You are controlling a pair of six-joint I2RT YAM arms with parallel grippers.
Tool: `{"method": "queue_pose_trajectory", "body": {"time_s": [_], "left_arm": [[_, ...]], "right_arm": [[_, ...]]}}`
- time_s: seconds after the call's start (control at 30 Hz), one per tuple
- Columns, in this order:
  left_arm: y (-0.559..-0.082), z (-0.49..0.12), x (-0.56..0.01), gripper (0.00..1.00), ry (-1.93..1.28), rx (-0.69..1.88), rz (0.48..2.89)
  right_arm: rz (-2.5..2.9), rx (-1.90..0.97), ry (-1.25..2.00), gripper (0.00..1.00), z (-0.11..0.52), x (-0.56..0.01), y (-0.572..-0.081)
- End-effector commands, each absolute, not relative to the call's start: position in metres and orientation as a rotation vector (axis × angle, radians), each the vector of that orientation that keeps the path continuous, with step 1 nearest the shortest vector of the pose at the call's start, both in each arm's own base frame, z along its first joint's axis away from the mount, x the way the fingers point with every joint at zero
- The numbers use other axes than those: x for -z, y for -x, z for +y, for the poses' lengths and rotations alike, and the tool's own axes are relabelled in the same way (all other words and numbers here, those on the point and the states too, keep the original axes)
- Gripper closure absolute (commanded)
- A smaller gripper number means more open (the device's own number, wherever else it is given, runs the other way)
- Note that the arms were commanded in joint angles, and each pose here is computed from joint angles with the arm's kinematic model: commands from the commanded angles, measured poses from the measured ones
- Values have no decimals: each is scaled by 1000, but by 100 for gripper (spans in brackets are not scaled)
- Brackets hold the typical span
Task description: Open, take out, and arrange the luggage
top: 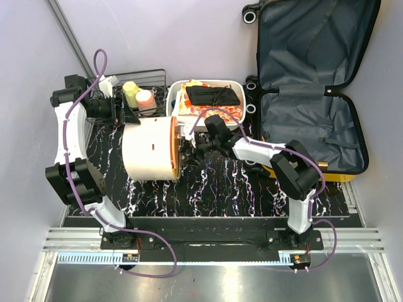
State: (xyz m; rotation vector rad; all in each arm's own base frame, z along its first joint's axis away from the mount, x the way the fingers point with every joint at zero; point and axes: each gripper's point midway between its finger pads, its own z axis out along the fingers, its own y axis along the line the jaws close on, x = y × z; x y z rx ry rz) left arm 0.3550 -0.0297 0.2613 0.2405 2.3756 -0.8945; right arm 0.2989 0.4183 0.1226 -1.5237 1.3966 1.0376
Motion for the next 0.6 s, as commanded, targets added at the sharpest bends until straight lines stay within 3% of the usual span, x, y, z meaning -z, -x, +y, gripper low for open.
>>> {"method": "queue_pose_trajectory", "body": {"time_s": [0.0, 0.2, 0.4, 0.57], "left_arm": [[-354, -41, -277, 14, -264, 911, 2297], [-349, -40, -277, 15, -225, 863, 2317], [-344, -38, -264, 17, -233, 818, 2308], [-350, -40, -262, 18, -221, 844, 2303]], "right_arm": [[1204, -1089, 1627, 38, 435, -138, -257], [1197, -1010, 1553, 38, 415, -147, -242], [1313, -898, 1358, 39, 376, -141, -280], [1305, -880, 1351, 41, 378, -129, -320]]}}
